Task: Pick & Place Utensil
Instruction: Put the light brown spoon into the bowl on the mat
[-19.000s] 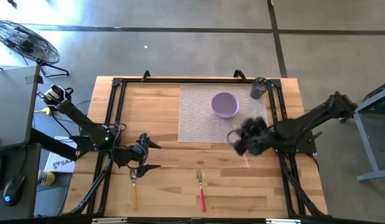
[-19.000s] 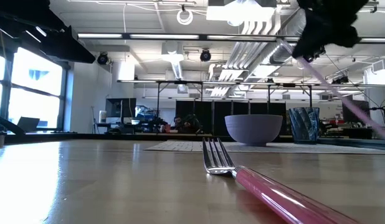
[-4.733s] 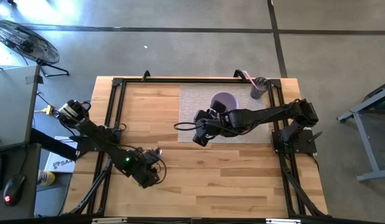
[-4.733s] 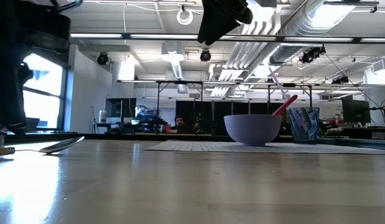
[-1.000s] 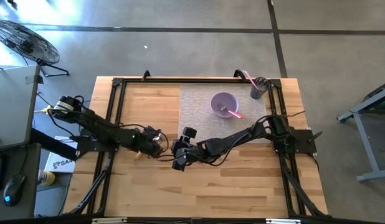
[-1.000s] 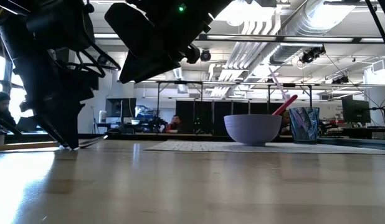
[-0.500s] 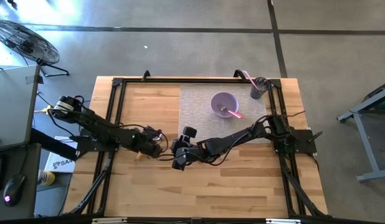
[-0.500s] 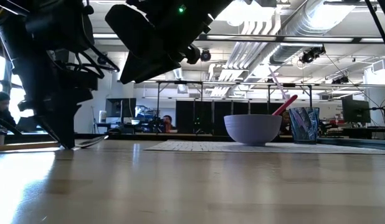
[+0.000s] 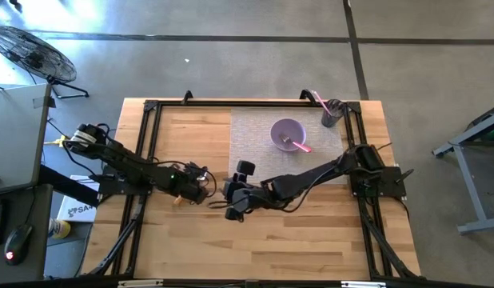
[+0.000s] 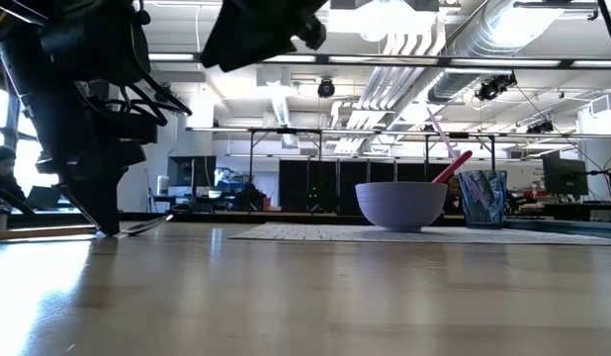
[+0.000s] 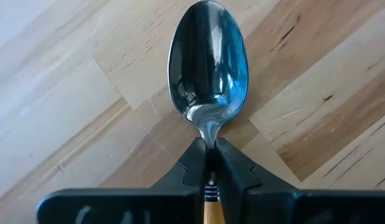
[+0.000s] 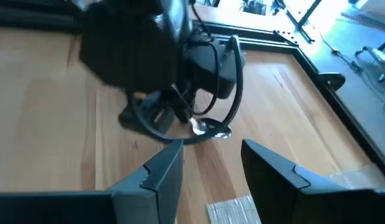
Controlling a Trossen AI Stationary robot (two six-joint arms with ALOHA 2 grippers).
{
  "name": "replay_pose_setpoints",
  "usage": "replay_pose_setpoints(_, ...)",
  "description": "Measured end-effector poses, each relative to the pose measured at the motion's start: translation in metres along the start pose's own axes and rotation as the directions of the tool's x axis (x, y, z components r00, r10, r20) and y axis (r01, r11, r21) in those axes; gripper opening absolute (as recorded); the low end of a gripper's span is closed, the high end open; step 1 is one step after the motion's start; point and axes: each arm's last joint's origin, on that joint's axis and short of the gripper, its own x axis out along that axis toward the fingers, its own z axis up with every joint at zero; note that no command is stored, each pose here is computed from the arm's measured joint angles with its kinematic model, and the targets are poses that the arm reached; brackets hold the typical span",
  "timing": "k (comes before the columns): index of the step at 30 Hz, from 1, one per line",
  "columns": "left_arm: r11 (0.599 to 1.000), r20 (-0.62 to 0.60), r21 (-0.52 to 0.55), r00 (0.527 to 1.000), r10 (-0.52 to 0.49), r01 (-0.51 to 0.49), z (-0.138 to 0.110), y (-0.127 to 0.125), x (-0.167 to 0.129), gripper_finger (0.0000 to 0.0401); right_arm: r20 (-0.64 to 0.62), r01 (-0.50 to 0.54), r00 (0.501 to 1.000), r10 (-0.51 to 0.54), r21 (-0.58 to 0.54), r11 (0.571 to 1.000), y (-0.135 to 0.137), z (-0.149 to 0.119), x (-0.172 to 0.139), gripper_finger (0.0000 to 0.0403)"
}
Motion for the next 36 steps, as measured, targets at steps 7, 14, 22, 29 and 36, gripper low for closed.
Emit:
replay_pose_setpoints(7, 0.998, 0.016, 0.046, 0.999, -0.039, 0.038, 0.008, 0.002, -0.017, 0.0003, -0.079, 0.059, 0.995, -0.068, -0.109, 0.992, 0.007, -0.010, -0.015, 0.0157)
replay_pose_setpoints(14, 0.996, 0.091, 0.010, 0.992, -0.092, 0.092, 0.017, 0.017, -0.044, 0.0001, -0.153, 0.108, 0.982, -0.115, -0.055, 0.993, 0.007, -0.021, -0.015, 0.0157)
replay_pose_setpoints(22, 0.993, 0.107, 0.005, 0.987, -0.117, 0.117, 0.019, 0.020, -0.051, 0.0001, -0.129, 0.095, 0.987, -0.097, -0.019, 0.995, 0.008, -0.039, -0.004, 0.0158)
replay_pose_setpoints(29, 0.996, 0.110, -0.024, 0.991, -0.081, 0.084, 0.012, 0.017, -0.034, 0.0000, -0.142, 0.066, 0.988, -0.062, 0.028, 0.997, 0.001, -0.050, 0.008, 0.0158)
replay_pose_setpoints(36, 0.996, 0.097, -0.027, 0.992, -0.081, 0.084, 0.005, 0.013, -0.018, 0.0000, -0.128, 0.055, 0.990, -0.050, 0.033, 0.998, 0.000, -0.048, 0.010, 0.0158)
